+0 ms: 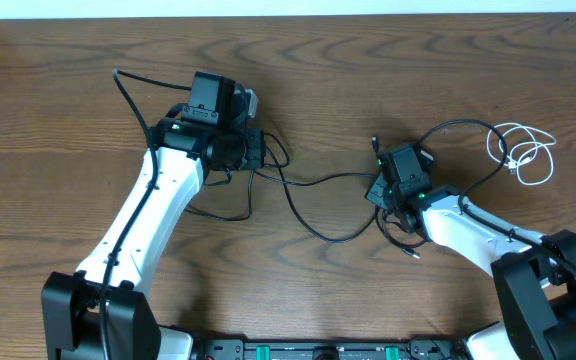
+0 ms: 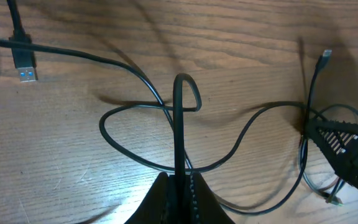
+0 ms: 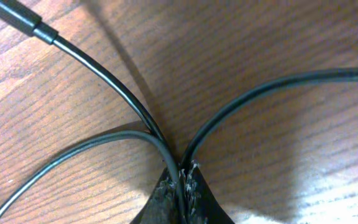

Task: Untangle cables

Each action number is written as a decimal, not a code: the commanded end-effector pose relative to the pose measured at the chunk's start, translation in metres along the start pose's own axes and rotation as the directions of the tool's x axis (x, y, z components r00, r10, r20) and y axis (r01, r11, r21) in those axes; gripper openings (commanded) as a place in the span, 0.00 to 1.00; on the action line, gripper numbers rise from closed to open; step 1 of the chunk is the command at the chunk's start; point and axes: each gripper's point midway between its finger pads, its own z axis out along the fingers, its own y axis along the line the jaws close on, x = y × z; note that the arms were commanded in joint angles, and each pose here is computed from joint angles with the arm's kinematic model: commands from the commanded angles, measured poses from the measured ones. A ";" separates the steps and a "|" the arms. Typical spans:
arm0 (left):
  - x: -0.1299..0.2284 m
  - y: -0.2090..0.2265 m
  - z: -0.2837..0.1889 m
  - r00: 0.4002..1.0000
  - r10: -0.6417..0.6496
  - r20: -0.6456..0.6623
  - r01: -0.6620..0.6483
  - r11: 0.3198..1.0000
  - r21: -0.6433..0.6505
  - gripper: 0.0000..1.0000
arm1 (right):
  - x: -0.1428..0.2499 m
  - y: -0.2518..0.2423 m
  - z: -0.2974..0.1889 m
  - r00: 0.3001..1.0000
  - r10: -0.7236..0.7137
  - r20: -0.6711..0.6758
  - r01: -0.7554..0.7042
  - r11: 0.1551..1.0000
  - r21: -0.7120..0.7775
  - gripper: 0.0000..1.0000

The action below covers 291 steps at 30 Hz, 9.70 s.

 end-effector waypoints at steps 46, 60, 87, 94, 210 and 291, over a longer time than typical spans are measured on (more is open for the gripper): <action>0.002 -0.154 -0.097 0.993 0.104 0.057 -0.111 0.648 0.753 0.08 | -0.041 0.151 -0.251 0.882 -0.368 0.295 0.331 0.035 -0.943 0.02; -0.012 -0.148 -0.089 0.980 -0.155 -0.123 0.196 0.689 0.698 0.07 | 0.009 0.164 -0.225 0.862 -0.474 0.179 0.252 0.095 -0.963 0.01; -0.011 -0.152 -0.083 0.908 -0.326 -0.264 0.418 0.656 0.629 0.08 | 0.022 0.175 -0.229 0.856 -0.482 0.190 0.257 0.077 -0.963 0.28; -0.003 -0.164 -0.082 0.915 -0.292 -0.278 0.404 0.661 0.633 0.07 | 0.018 0.179 -0.235 0.860 -0.464 0.213 0.269 0.057 -0.961 0.29; 0.014 -0.022 -0.046 0.846 -0.532 0.034 0.484 0.792 0.372 0.08 | -0.018 0.143 -0.210 0.886 -0.432 0.167 0.260 0.165 -0.951 0.01; 0.029 -0.193 -0.083 0.927 -0.342 -0.152 0.341 0.606 0.719 0.08 | 0.037 0.184 -0.240 0.813 -0.505 0.288 0.320 -0.024 -0.947 0.01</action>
